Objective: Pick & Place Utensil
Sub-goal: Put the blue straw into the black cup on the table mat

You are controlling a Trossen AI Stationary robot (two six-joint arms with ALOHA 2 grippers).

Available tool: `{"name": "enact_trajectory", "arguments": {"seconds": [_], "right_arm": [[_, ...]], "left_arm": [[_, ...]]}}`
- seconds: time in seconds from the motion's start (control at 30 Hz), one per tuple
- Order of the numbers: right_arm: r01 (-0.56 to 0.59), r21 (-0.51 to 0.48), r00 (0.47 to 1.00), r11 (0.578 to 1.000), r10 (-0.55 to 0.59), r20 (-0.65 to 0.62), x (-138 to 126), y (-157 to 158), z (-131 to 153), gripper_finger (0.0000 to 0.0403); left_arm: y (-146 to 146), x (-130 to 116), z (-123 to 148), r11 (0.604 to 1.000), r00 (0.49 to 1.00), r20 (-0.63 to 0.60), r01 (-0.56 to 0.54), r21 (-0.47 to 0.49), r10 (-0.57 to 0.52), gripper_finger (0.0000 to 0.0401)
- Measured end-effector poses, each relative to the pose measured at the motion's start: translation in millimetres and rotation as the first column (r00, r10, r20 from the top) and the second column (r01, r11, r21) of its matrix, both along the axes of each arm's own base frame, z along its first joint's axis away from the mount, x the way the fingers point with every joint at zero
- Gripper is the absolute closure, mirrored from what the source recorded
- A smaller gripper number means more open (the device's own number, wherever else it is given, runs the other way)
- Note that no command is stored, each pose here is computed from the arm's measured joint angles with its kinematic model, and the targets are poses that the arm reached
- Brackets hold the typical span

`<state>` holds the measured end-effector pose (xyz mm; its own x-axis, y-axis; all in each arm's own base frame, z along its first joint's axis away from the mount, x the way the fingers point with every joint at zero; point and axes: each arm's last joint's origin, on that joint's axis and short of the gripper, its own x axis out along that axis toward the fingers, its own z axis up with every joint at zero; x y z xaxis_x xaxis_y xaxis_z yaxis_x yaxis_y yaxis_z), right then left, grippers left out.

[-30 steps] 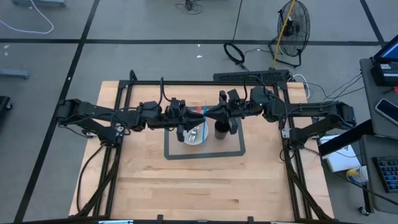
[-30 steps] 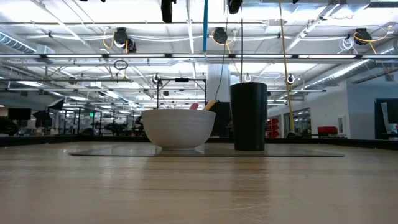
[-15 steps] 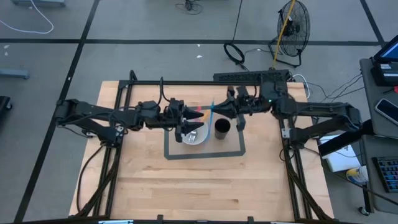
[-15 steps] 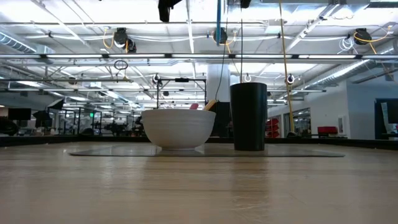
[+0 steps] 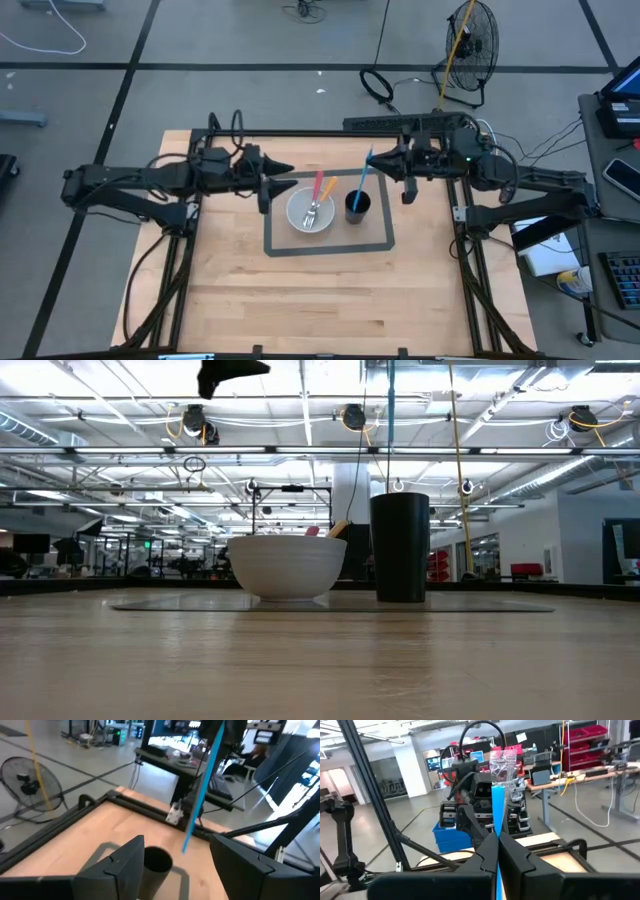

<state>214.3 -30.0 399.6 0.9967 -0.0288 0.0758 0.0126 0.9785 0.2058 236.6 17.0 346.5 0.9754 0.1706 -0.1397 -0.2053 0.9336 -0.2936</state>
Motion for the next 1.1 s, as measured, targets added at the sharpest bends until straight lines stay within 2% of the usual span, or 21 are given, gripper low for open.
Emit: {"name": "enact_trajectory", "arguments": {"seconds": [0.1,0.23,0.3,0.67,0.93,1.1], "right_arm": [[0.038,-0.031,0.999,0.999,-0.038,-0.014,-3,-1,0,0.0403],[0.120,-0.067,0.984,0.991,-0.127,-0.126,0,-4,-12,0.0403],[0.125,-0.070,0.980,0.990,-0.134,-0.149,3,-4,-20,0.0403],[0.134,-0.043,0.988,0.990,-0.137,-0.072,10,-5,-78,0.0403],[0.199,-0.008,0.978,0.980,-0.200,-0.054,3,-6,-127,0.0403],[0.234,0.031,0.971,0.972,-0.232,-0.053,-3,-6,-147,0.0403]], "left_arm": [[1,-9,5,1.000,1.000,0.005,-0.018,0.003,0.018,0.0171],[1,-17,9,0.999,0.999,0.021,-0.050,0.007,0.050,0.0171],[2,-20,11,0.998,0.998,0.028,-0.061,-0.003,0.061,0.0171],[2,-25,6,0.997,0.996,-0.041,-0.075,0.008,0.075,0.0171],[2,-25,6,0.997,0.996,-0.043,-0.075,0.009,0.075,0.0171],[2,-25,6,0.997,0.996,-0.045,-0.074,0.019,0.074,0.0171]]}}
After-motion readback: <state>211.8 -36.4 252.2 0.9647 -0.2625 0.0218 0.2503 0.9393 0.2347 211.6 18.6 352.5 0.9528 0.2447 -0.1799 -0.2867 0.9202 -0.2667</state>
